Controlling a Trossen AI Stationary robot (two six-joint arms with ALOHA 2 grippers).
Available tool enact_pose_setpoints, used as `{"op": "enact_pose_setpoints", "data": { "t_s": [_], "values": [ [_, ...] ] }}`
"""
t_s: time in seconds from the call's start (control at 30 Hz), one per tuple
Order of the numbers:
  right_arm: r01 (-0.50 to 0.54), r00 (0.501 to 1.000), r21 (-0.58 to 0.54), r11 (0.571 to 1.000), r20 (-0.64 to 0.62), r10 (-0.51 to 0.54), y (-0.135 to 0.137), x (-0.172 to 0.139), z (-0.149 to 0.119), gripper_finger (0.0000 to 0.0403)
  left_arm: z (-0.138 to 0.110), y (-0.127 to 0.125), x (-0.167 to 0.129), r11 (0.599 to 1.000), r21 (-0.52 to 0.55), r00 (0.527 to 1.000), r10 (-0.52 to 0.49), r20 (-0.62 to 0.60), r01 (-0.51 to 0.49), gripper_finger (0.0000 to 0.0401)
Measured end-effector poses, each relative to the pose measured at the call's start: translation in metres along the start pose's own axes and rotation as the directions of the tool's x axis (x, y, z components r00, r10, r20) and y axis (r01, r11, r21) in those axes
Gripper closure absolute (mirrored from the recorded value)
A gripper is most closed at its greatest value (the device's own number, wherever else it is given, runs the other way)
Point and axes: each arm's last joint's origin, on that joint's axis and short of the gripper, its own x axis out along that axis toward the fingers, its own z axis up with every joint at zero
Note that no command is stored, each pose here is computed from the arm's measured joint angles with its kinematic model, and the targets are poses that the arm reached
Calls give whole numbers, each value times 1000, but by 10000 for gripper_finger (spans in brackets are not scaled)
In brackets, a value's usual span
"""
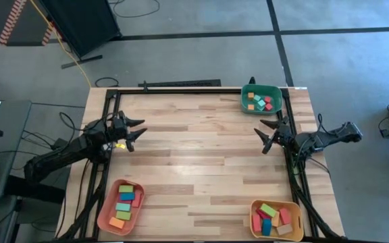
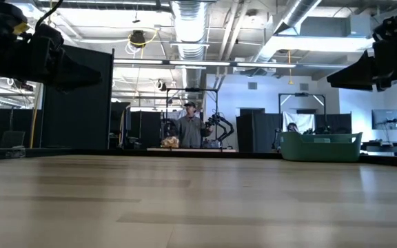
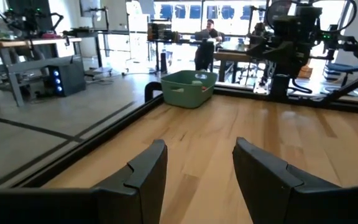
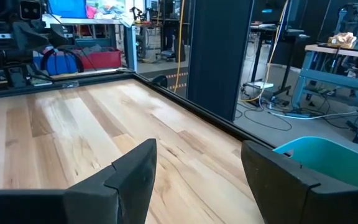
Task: Sort blocks by size
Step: Return to Home Position
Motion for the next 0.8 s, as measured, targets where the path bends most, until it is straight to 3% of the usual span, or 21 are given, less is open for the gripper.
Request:
{"op": "enact_pose_setpoints", "data": {
  "t_s": [0.8],
  "values": [
    [1, 1000, -2, 1000, -1, -1, 0, 0, 0, 139, 1, 0, 0, 1000, 16, 1000, 4, 14, -4, 228]
  ]
}}
